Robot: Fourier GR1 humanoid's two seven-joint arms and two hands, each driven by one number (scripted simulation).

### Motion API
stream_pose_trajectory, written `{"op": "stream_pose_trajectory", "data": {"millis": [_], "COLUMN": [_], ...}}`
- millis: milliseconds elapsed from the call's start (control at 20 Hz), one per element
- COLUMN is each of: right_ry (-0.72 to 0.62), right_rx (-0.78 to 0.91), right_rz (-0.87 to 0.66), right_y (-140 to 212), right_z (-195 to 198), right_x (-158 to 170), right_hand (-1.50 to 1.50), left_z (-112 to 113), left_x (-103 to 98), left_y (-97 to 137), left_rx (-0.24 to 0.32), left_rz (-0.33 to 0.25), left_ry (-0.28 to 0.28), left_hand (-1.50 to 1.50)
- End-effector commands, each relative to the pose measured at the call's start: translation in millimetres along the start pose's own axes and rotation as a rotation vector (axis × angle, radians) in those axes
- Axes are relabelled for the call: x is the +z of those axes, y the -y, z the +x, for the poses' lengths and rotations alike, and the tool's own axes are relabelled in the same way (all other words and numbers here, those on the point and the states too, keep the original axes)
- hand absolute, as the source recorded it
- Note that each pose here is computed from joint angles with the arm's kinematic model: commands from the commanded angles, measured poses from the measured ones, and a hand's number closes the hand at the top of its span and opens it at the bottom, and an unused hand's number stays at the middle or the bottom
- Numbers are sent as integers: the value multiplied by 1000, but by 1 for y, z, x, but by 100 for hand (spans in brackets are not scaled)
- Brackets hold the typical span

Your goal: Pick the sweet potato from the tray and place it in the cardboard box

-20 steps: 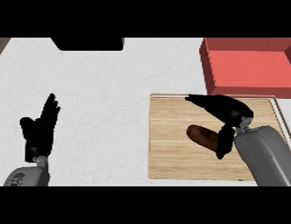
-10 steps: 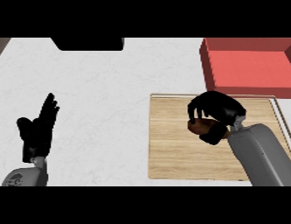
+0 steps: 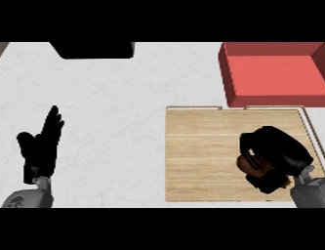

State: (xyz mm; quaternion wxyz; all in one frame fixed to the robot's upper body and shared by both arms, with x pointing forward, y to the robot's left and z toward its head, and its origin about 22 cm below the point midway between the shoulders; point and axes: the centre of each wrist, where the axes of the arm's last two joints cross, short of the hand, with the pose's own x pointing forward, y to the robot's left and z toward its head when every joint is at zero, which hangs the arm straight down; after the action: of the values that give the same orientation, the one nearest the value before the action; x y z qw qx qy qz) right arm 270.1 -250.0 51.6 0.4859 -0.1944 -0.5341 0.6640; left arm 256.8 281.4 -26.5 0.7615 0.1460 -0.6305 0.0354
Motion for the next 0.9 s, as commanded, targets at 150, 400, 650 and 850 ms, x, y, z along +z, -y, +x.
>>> {"op": "stream_pose_trajectory", "data": {"millis": [150, 400, 650, 850], "right_ry": [11, 76, 113, 74], "right_rx": [94, 100, 21, -12], "right_rz": [-128, -221, -384, -483], "right_y": [-9, 21, 72, 107], "right_z": [1, 24, 27, 18], "right_x": [73, 130, 170, 192], "right_hand": [150, 150, 150, 150], "left_z": [5, 5, -3, -2], "left_x": [-1, -8, 1, 2], "left_y": [-2, -4, 8, 7], "left_rx": [-14, 0, 14, 15], "left_rz": [4, 8, 9, -7], "left_ry": [14, 0, 16, -4], "left_hand": [0, 0, 0, 0]}}
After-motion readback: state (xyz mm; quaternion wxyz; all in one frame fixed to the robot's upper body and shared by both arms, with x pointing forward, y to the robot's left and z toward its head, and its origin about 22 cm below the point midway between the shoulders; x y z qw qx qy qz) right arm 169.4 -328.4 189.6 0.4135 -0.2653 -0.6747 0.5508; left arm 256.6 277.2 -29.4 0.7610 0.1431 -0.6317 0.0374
